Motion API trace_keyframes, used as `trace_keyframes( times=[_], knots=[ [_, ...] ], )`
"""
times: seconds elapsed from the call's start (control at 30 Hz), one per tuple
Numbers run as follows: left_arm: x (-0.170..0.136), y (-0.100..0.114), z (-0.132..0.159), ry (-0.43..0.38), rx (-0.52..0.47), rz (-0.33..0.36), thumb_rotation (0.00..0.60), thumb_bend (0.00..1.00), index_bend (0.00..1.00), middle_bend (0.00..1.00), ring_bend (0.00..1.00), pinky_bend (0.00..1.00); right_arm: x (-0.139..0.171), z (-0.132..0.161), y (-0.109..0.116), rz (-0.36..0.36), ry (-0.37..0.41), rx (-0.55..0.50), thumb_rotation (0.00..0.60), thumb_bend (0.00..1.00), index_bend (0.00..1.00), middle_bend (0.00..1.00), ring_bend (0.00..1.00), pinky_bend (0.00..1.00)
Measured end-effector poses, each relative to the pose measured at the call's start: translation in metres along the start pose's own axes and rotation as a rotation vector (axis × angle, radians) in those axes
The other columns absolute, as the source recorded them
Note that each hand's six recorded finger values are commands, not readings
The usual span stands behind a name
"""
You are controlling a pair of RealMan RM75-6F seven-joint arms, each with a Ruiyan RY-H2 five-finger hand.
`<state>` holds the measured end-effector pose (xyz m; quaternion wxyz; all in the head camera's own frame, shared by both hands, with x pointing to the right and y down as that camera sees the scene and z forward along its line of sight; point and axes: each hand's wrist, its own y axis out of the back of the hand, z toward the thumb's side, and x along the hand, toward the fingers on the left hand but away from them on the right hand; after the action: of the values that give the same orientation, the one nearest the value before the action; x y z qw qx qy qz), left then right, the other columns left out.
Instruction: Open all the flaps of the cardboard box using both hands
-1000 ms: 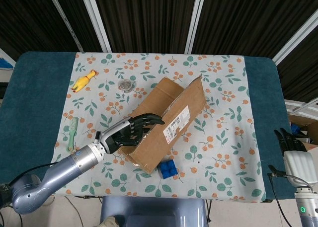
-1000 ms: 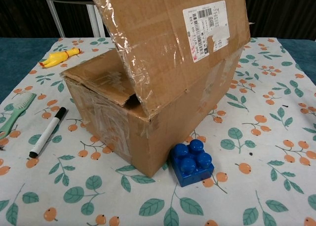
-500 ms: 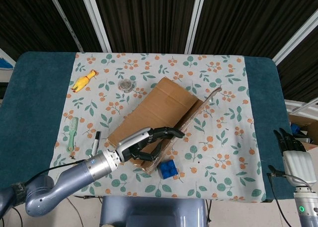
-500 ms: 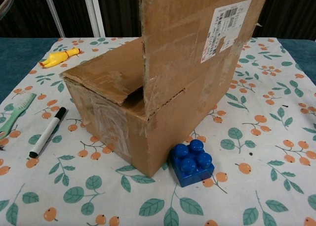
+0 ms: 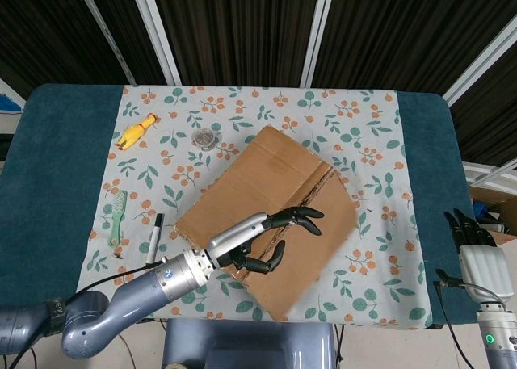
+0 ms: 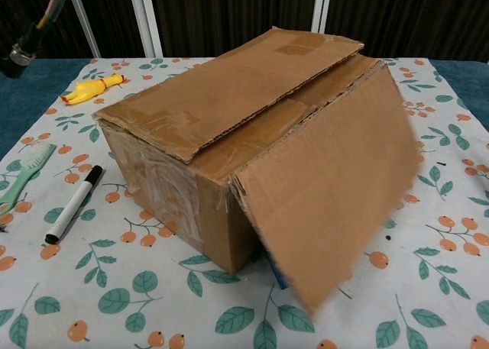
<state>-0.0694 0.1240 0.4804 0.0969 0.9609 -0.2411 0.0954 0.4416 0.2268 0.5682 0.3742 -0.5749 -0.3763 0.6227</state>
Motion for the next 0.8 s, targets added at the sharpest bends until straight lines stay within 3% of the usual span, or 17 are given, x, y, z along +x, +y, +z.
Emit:
trace_keyframes(
  times=[0.13,0.43,0.63,0.67,0.8],
  knots=[
    [0.001,0.001,0.0,-0.014,0.111,0.021,0.6,0.75,0.26,0.1,0.02,0.08,0.0,-0.001,0.0,0.0,-0.002,-0.002,0.6,0.0,0.0,0.08,0.13,0.21],
    [-0.01,0.028,-0.017,0.043,0.586,0.159,0.6,0.73,0.25,0.12,0.02,0.08,-0.001,-0.003,0.0,0.002,-0.007,-0.005,0.6,0.0,0.0,0.08,0.13,0.21],
    [-0.03,0.064,-0.03,0.165,0.95,0.306,0.6,0.73,0.24,0.13,0.02,0.08,-0.001,-0.001,-0.001,0.002,-0.005,0.001,0.6,0.0,0.0,0.08,0.13,0.21],
    [-0.039,0.077,-0.033,0.211,1.024,0.358,0.6,0.73,0.24,0.12,0.02,0.07,-0.001,-0.001,-0.001,0.002,-0.005,0.003,0.6,0.0,0.0,0.08,0.13,0.21],
    [-0.069,0.109,-0.045,0.352,1.143,0.48,0.6,0.73,0.24,0.12,0.02,0.06,0.0,0.0,-0.003,0.009,-0.003,0.007,0.6,0.0,0.0,0.08,0.13,0.21]
  ],
)
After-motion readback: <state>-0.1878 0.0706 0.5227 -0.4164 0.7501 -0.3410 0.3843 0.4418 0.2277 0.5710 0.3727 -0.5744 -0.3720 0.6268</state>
